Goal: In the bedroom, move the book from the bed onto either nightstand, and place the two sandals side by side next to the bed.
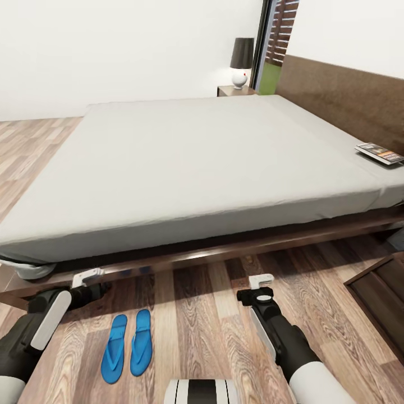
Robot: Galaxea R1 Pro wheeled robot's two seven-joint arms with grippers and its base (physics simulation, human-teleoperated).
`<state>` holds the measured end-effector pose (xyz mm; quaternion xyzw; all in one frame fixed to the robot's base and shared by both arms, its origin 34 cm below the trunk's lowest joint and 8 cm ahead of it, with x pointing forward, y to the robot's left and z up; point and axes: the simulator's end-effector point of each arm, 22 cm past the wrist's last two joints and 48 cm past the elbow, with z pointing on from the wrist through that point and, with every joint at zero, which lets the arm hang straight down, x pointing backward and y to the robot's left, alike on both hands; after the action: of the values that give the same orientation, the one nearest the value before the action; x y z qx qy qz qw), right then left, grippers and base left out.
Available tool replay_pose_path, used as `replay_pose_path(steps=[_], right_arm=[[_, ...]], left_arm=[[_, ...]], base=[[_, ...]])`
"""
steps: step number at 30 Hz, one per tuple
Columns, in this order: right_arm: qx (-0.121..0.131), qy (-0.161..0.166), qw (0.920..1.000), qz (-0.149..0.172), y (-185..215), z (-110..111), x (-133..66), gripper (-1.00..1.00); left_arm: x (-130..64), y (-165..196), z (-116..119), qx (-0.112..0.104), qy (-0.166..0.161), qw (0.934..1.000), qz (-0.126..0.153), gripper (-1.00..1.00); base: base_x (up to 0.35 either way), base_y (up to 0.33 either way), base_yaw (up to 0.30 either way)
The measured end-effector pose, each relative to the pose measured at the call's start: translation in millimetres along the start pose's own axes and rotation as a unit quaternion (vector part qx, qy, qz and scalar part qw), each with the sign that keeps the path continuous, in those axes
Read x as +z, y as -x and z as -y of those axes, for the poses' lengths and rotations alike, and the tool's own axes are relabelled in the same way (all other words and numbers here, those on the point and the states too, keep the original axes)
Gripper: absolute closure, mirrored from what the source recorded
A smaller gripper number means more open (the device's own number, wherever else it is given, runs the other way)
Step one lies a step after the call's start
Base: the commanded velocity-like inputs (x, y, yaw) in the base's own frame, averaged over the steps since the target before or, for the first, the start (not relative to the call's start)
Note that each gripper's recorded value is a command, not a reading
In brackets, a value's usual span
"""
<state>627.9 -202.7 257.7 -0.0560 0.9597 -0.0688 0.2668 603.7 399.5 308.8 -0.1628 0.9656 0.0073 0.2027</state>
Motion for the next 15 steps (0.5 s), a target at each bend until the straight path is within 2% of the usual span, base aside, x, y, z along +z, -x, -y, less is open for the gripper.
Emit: replay_pose_path(steps=[4,6,10,15], right_arm=[[0.007,0.001,0.9998,0.018,19.2,2.6,-6.6,-1.00],[0.018,0.001,0.9994,0.031,34.9,7.1,-13.0,-1.00],[0.050,-0.004,0.9978,0.042,58.4,26.6,-26.0,-1.00],[0.073,-0.015,0.9942,0.078,91.9,52.2,-45.8,-1.00]], left_arm=[[-15.7,15.3,18.4,0.018,-0.016,0.9996,0.011,-1.00],[-30.1,27.6,31.4,0.032,-0.028,0.9989,0.021,-1.00],[-53.2,50.6,49.2,0.049,-0.045,0.9966,0.050,-1.00],[-64.7,65.1,57.4,0.054,-0.052,0.9948,0.068,-1.00]], base=[[0.000,0.000,0.000],[0.000,0.000,0.000],[0.000,0.000,0.000],[0.000,0.000,0.000]])
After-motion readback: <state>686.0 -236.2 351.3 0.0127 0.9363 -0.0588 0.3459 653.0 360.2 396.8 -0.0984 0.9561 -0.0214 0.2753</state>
